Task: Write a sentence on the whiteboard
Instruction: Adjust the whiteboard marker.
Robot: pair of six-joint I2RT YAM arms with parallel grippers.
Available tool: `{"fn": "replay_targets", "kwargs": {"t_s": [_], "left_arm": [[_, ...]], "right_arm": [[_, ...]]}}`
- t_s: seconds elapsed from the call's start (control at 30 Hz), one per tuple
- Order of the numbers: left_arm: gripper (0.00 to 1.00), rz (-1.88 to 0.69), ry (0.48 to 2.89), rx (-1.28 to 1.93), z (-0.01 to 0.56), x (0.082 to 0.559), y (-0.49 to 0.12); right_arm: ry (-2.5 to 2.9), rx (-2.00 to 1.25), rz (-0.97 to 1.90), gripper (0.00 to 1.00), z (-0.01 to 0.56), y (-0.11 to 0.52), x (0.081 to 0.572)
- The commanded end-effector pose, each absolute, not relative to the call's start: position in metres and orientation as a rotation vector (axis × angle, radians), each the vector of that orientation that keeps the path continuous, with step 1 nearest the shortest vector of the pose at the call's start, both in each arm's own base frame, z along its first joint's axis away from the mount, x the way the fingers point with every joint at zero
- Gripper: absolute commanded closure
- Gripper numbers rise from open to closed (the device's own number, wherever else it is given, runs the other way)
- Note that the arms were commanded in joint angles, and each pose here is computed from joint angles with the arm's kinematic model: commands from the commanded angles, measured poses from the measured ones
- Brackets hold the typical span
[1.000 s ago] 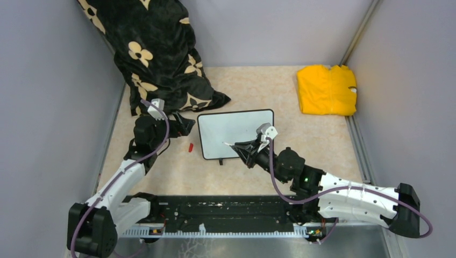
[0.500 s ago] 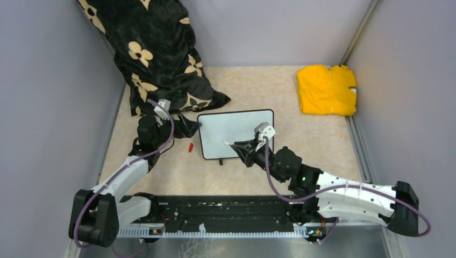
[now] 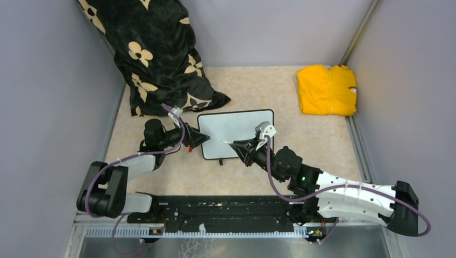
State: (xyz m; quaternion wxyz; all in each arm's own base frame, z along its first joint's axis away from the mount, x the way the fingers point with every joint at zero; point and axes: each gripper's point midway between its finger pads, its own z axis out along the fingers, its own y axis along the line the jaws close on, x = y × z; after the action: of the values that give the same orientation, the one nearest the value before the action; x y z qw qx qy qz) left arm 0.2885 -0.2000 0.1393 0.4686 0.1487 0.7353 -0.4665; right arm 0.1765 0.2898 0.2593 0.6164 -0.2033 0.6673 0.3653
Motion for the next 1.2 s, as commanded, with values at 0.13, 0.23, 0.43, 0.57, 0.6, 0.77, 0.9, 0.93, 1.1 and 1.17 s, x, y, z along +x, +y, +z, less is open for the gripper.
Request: {"fn": "replay_targets", "kwargs": {"t_s": [0.13,0.23,0.43,0.57,0.6,0.77,0.9,0.93,1.1,1.17], "left_arm": [[0.24,-1.292,1.721,0.563,0.151,0.284,-0.216],[0.27,-1.301,1.733,0.562,0.143,0.283,-0.216],[0.39,-1.309,1.766,0.558,0.13,0.287,-0.213],[0.45,-1.308,1.768,0.542,0.127,0.29,-0.21],[0.47,-1.306,1.767,0.539,0.127,0.291,-0.209],[0.58,-1.3,1.765,0.533,0.126,0.293,-0.206],[0.61,-1.295,1.769,0.529,0.126,0.293,-0.206],[0.61,-1.29,1.77,0.529,0.125,0.294,-0.205],[0.66,-1.279,1.768,0.533,0.125,0.295,-0.205],[0.67,-1.279,1.768,0.534,0.125,0.294,-0.205]], "right_arm": [[1.455,-0.426,0.899,1.0,0.3,0.295,0.175],[1.458,-0.429,0.89,1.0,0.301,0.295,0.176],[1.476,-0.444,0.874,1.0,0.294,0.303,0.18],[1.511,-0.439,0.825,1.0,0.288,0.308,0.188],[1.518,-0.432,0.812,1.0,0.288,0.308,0.191],[1.552,-0.394,0.721,1.0,0.285,0.309,0.203],[1.575,-0.354,0.634,1.0,0.284,0.31,0.211],[1.576,-0.348,0.619,1.0,0.285,0.311,0.212],[1.588,-0.32,0.558,1.0,0.285,0.316,0.219],[1.597,-0.315,0.535,1.0,0.282,0.319,0.222]]}}
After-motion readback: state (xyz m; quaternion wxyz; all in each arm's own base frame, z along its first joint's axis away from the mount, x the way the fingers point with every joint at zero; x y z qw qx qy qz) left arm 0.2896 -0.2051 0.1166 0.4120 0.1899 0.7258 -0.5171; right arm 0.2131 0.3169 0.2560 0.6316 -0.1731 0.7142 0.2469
